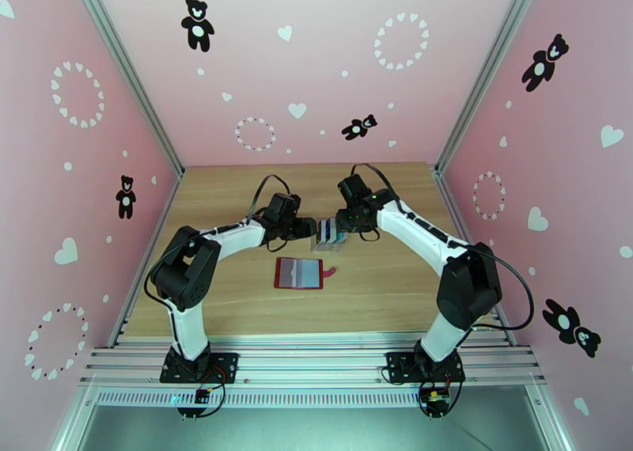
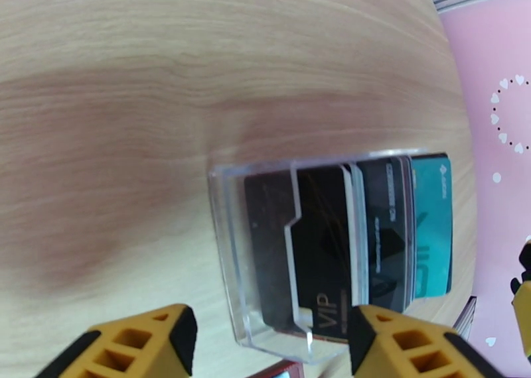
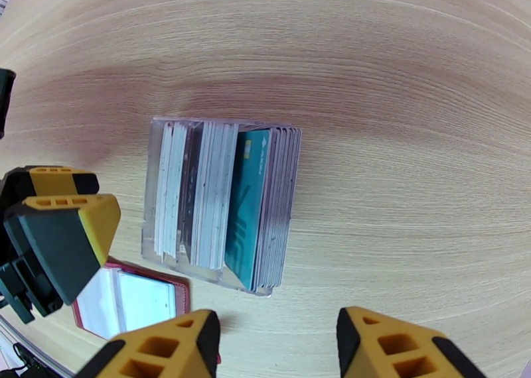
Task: Put the credit cards into the card holder
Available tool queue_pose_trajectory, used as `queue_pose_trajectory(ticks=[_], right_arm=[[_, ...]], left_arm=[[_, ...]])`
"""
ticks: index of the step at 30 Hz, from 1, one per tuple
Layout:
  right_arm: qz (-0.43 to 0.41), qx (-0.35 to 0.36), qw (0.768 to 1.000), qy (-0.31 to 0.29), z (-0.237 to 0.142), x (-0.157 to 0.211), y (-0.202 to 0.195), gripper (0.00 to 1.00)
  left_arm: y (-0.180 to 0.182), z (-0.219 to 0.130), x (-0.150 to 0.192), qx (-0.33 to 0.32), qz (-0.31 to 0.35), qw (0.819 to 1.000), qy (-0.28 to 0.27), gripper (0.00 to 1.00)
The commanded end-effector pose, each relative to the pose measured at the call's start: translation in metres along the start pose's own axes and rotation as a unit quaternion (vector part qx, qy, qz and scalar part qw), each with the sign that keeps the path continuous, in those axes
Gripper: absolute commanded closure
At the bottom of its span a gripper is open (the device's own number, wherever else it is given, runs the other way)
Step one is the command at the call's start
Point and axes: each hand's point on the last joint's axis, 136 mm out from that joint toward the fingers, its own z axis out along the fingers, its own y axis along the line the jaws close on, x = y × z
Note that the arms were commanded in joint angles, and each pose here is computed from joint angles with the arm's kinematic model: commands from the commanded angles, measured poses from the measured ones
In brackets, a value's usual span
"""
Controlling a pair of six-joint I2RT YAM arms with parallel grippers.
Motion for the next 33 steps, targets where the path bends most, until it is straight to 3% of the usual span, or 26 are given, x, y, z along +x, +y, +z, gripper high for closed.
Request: queue_pose_trajectory(ticks=[1, 17, 33], right_arm=[[0.002, 0.012, 1.0, 0.008, 0.006, -0.001, -0.003, 0.5], [-0.002, 0.02, 1.0, 0.02, 0.014, -0.004, -0.001, 0.51], [-0.014, 0.026, 0.998, 0.054, 0.046, 0.0, 0.004, 0.42]], left_arm=[[0.002, 0.008, 0.004, 0.019, -0.01, 1.0, 0.004, 0.34], [0.014, 0.027, 0.021, 0.033, -0.02, 0.999, 0.017, 0.36], [0.022, 0.042, 0.028, 0.034, -0.021, 0.999, 0.029, 0.42]])
